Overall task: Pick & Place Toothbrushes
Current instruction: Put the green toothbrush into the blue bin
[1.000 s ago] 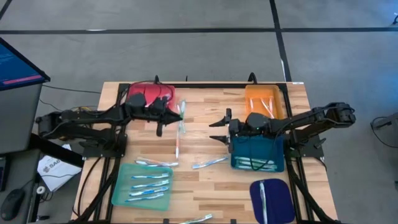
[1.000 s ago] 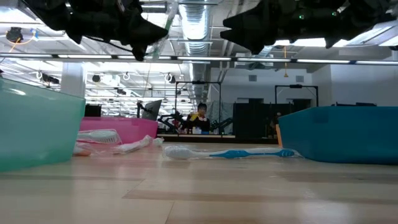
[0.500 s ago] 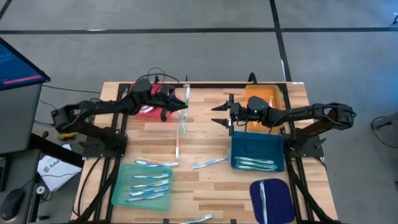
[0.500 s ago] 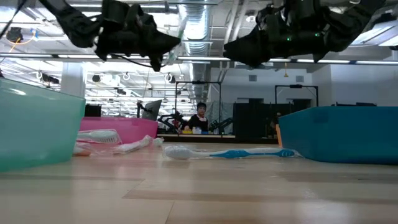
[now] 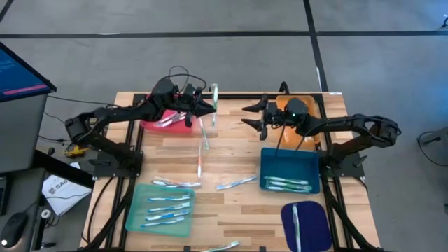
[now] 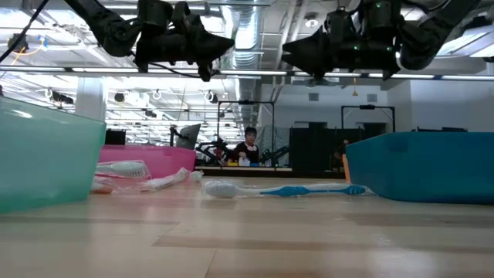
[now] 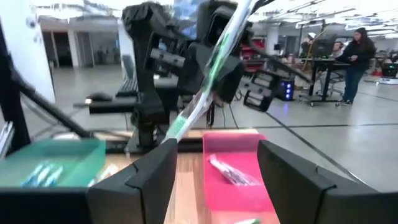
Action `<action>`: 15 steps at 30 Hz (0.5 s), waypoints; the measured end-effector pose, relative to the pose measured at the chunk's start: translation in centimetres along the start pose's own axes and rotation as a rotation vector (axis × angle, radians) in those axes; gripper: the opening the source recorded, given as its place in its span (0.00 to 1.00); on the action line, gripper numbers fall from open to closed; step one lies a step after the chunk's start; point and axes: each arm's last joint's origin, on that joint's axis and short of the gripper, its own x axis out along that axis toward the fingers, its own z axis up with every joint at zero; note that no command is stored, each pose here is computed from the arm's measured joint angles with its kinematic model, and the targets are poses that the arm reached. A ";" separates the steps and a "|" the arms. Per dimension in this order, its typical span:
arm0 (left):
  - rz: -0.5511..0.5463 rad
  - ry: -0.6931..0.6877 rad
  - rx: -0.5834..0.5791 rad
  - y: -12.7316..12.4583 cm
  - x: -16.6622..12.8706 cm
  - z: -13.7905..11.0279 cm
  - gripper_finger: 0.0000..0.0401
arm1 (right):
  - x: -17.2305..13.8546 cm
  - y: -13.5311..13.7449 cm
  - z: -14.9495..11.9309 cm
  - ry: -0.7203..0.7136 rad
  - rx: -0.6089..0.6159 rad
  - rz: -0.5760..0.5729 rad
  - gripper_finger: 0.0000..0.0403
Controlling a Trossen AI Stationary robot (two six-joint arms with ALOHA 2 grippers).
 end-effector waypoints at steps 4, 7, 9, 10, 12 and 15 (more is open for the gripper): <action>-0.028 -0.010 0.019 -0.8 0.6 0.0 0.02 | 0.2 0.6 0.6 -0.057 0.053 0.021 0.54; -0.078 -0.045 0.076 -2.1 1.5 0.1 0.02 | 0.4 1.8 1.3 -0.126 0.078 0.072 0.54; -0.104 -0.072 0.100 -3.0 2.1 0.3 0.02 | 0.5 2.7 1.8 -0.178 0.091 0.112 0.54; -0.121 -0.086 0.112 -3.4 2.3 0.4 0.02 | 0.6 3.2 2.0 -0.203 0.102 0.132 0.54; -0.162 -0.112 0.133 -4.3 2.7 0.5 0.02 | 0.6 4.1 2.5 -0.251 0.104 0.164 0.54; -0.207 -0.121 0.128 -5.5 3.3 0.4 0.02 | 0.8 5.4 2.9 -0.308 0.106 0.113 0.54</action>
